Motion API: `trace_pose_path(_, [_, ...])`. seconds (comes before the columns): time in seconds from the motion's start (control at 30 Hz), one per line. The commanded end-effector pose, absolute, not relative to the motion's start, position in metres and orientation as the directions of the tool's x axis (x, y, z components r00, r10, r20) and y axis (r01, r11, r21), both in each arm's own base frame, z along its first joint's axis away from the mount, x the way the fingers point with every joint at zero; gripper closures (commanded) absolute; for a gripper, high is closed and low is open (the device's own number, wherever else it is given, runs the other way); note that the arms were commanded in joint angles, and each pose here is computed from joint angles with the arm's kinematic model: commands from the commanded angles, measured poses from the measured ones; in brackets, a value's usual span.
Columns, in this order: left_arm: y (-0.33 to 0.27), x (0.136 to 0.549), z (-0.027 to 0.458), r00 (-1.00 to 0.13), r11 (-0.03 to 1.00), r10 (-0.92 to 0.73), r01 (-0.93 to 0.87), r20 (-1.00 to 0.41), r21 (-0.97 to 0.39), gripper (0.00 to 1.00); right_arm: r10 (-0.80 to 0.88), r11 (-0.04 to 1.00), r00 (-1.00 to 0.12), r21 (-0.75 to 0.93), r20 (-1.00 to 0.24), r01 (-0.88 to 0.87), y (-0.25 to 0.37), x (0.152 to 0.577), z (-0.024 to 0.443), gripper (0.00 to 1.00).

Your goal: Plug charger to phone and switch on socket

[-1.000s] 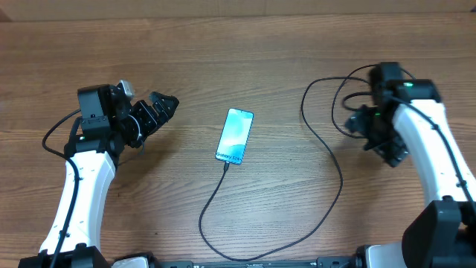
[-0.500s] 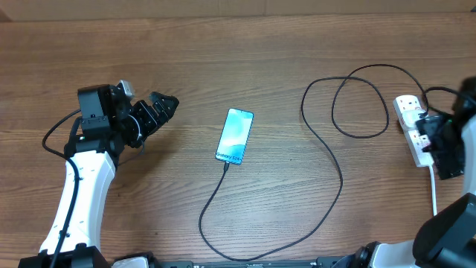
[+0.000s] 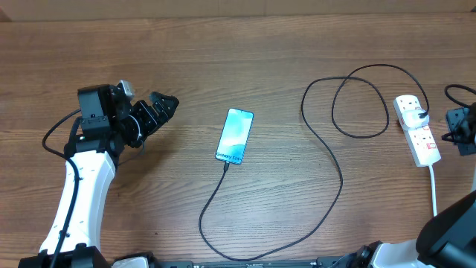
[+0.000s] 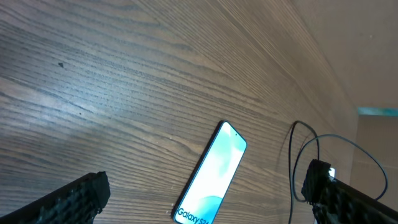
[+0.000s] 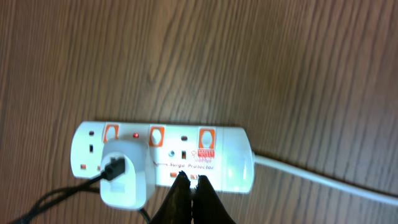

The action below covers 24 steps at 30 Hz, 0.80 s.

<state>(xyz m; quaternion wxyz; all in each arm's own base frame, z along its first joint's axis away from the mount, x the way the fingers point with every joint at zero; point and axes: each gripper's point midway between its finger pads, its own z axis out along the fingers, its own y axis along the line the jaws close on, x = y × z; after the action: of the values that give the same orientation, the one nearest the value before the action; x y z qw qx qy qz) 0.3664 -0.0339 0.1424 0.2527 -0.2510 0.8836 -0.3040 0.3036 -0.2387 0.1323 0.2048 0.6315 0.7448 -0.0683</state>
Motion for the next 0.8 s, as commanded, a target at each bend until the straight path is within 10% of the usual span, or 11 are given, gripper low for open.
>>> trace_pose_path(0.0, [-0.031,0.368,0.148,-0.742,0.705,-0.586,-0.268,-0.326,-0.656,0.00,0.890,0.235,-0.163,0.123,-0.426,0.964,-0.251,0.313,0.126,0.96])
trace_pose_path(0.77, [-0.031,0.368,0.148,-0.742,0.705,-0.586,-0.268,-0.326,-0.656,0.00,0.834,0.513,-0.460,0.120,-0.306,0.850,-0.237,0.365,0.033,0.91])
